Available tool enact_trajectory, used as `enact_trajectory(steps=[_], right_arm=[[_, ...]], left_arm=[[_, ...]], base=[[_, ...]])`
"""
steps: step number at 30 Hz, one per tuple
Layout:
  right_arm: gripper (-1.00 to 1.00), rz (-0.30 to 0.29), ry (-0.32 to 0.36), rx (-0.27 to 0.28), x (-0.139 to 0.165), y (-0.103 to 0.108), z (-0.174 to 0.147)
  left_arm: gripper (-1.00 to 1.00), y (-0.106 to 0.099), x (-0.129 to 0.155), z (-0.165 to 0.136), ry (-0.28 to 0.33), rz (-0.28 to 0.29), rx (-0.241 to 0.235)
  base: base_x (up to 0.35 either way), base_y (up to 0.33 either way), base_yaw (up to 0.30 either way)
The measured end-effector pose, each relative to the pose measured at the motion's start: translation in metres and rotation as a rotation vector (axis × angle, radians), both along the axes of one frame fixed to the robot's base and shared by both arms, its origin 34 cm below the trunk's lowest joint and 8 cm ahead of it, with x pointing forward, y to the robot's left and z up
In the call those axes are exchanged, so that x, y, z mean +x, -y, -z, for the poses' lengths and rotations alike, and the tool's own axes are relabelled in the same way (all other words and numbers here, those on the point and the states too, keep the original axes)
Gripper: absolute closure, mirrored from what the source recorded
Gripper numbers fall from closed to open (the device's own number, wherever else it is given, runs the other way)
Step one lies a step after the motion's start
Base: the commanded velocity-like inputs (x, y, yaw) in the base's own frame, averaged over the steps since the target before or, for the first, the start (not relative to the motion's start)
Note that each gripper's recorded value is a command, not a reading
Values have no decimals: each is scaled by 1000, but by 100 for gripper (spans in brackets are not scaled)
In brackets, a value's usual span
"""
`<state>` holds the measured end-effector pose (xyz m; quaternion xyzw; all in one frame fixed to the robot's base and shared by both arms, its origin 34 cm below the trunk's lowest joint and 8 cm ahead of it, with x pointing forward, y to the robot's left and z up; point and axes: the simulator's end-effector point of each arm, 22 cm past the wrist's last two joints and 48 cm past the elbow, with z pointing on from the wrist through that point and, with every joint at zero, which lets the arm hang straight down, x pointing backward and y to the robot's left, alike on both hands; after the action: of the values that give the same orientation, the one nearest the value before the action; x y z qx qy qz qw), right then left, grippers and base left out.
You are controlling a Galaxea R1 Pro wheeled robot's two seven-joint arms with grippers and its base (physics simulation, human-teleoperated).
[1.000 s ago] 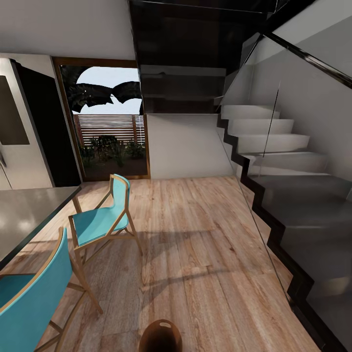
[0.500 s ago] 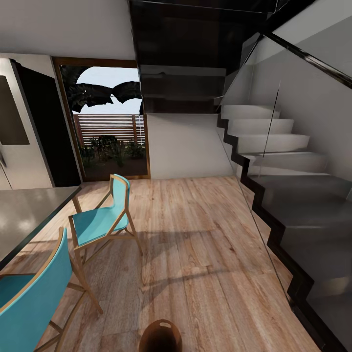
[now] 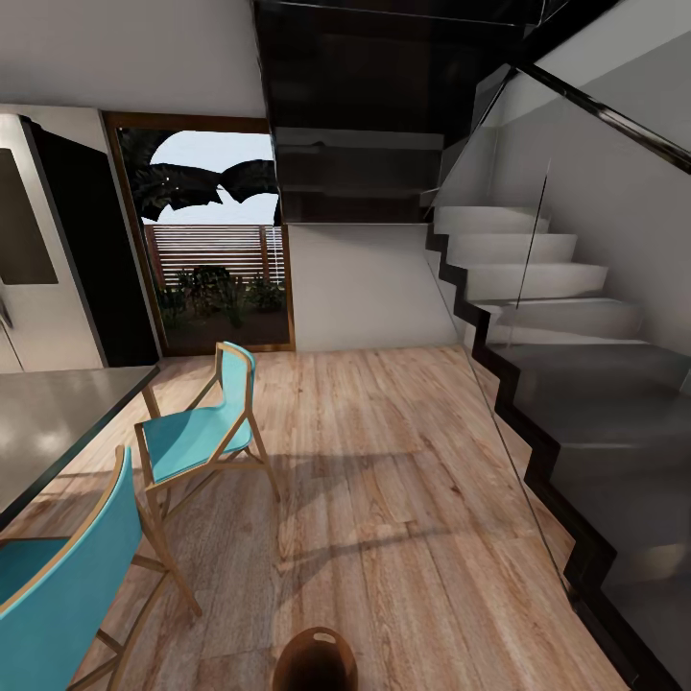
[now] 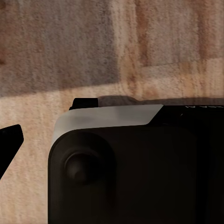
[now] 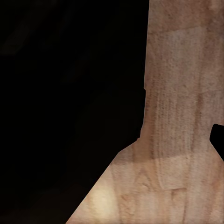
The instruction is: Put the three can of soda from the living room inside the tash can in the kitchen.
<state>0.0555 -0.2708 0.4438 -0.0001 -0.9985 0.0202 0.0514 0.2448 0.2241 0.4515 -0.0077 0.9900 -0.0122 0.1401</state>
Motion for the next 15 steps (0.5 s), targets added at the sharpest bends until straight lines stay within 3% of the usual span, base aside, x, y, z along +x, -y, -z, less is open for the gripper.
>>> enact_trajectory(steps=[15], right_arm=[[-100,0,0,0,0,0,0]], left_arm=[[-100,0,0,0,0,0,0]], base=[[0,0,0]])
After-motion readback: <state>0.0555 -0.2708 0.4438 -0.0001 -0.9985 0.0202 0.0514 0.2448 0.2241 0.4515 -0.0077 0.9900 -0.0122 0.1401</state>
